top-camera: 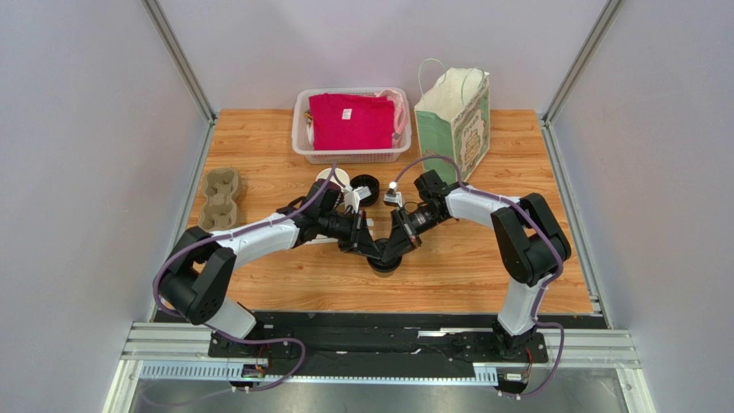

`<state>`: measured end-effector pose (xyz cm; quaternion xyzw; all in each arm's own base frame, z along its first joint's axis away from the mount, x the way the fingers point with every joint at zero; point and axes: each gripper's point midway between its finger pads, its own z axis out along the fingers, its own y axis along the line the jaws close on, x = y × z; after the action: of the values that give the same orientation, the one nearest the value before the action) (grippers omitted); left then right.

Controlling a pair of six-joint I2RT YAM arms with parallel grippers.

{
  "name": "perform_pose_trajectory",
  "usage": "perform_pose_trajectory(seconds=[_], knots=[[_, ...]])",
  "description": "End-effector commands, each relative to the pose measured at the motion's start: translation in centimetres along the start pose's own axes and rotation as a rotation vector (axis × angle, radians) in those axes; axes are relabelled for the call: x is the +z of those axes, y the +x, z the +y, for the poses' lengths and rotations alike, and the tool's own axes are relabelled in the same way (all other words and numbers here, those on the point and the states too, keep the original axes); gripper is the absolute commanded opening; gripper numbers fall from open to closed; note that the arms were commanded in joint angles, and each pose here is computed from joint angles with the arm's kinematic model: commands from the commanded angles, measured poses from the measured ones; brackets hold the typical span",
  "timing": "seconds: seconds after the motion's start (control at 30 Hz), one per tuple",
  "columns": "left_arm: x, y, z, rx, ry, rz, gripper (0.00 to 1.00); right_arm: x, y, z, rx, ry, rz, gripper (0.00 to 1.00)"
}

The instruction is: Pack the takeout coffee

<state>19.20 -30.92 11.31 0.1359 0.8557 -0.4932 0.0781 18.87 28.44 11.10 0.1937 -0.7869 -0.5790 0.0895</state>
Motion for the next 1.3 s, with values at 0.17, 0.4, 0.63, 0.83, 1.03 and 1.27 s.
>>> perform_pose_trajectory(seconds=[0.17,0.4,0.63,0.83,1.03,1.27], knots=[[0.1,-0.2,1.5,0.032,-0.059,-0.010,0.00,-0.8,-0.2,-7.2,-0.080,0.358,-0.049,0.00],[-0.5,-0.8,-1.0,0.078,0.011,-0.037,0.00,-1.2,-1.2,-0.4,-0.145,0.207,-0.074,0.01],[-0.5,-1.1,-0.9,0.081,0.000,-0.038,0.00,-1.4,0.1,2.7,-0.131,0.155,-0.072,0.03],[-0.3,-1.2,-0.6,0.073,-0.006,-0.034,0.00,-0.2,0.7,1.4,-0.086,0.136,-0.040,0.04],[-0.2,-1.0,-0.4,0.060,-0.010,-0.029,0.00,0.2,0.6,-0.8,-0.028,0.157,-0.023,0.03],[0.0,-1.0,-0.1,0.050,-0.016,-0.026,0.00,-0.5,0.4,0.7,-0.041,0.088,-0.031,0.02]])
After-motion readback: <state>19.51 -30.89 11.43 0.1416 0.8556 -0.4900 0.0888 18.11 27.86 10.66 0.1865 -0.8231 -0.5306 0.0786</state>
